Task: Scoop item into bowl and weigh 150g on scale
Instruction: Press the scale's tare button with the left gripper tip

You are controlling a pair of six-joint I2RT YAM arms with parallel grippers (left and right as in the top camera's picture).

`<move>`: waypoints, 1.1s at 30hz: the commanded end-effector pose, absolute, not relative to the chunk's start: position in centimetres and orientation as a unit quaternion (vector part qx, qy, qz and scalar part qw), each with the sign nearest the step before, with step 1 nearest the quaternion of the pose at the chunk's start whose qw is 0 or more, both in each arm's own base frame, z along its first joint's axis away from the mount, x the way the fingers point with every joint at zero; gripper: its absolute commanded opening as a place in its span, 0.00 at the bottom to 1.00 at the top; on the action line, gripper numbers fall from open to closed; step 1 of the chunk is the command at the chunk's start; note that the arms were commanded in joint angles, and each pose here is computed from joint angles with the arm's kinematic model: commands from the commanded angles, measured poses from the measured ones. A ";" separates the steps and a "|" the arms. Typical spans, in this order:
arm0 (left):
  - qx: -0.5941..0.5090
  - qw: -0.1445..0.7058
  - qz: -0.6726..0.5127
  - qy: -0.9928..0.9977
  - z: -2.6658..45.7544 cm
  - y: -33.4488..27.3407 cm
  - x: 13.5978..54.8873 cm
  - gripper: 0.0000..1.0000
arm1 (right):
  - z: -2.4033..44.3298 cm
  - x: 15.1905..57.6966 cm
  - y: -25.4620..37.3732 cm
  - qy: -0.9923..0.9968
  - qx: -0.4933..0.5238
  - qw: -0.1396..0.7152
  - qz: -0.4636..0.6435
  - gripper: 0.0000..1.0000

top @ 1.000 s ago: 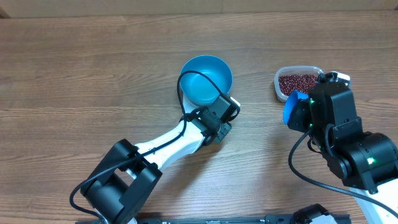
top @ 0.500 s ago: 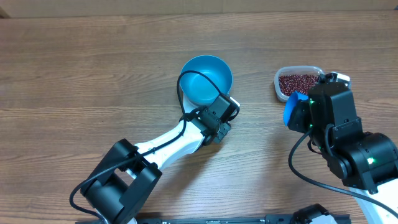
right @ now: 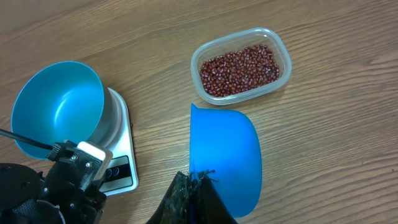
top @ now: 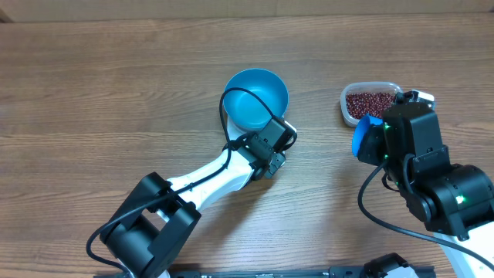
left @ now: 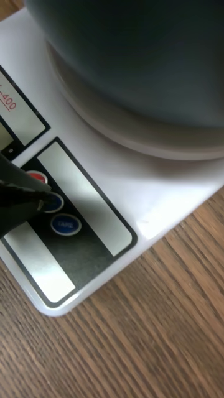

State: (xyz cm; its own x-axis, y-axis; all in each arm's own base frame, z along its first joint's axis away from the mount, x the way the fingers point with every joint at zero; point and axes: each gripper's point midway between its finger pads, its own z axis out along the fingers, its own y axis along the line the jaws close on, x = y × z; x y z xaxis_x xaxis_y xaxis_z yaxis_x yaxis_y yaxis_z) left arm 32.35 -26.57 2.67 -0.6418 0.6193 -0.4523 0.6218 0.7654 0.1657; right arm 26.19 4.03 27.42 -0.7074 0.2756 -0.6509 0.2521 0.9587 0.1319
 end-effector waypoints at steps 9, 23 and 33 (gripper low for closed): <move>0.347 0.242 0.020 0.906 2.0 -25.6 32.5 0.04 | 28.3 26.3 3.9 0.919 0.145 0.366 0.019 0.04; 0.346 0.236 0.036 0.908 1.9 -24.9 32.4 0.04 | 28.0 26.0 3.8 0.922 0.144 0.359 0.016 0.04; 0.346 0.238 0.032 0.907 1.9 -25.1 32.4 0.04 | 28.1 26.0 3.8 0.922 0.144 0.360 0.016 0.04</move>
State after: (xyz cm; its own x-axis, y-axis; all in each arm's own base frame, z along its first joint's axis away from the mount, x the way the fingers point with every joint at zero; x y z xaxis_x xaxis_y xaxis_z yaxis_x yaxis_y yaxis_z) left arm 32.25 -25.61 2.45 -0.6518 0.6288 -0.4240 0.6093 0.7671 0.2009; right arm 25.88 3.92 27.17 -0.7181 0.2718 -0.6407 0.2542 0.9594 0.1221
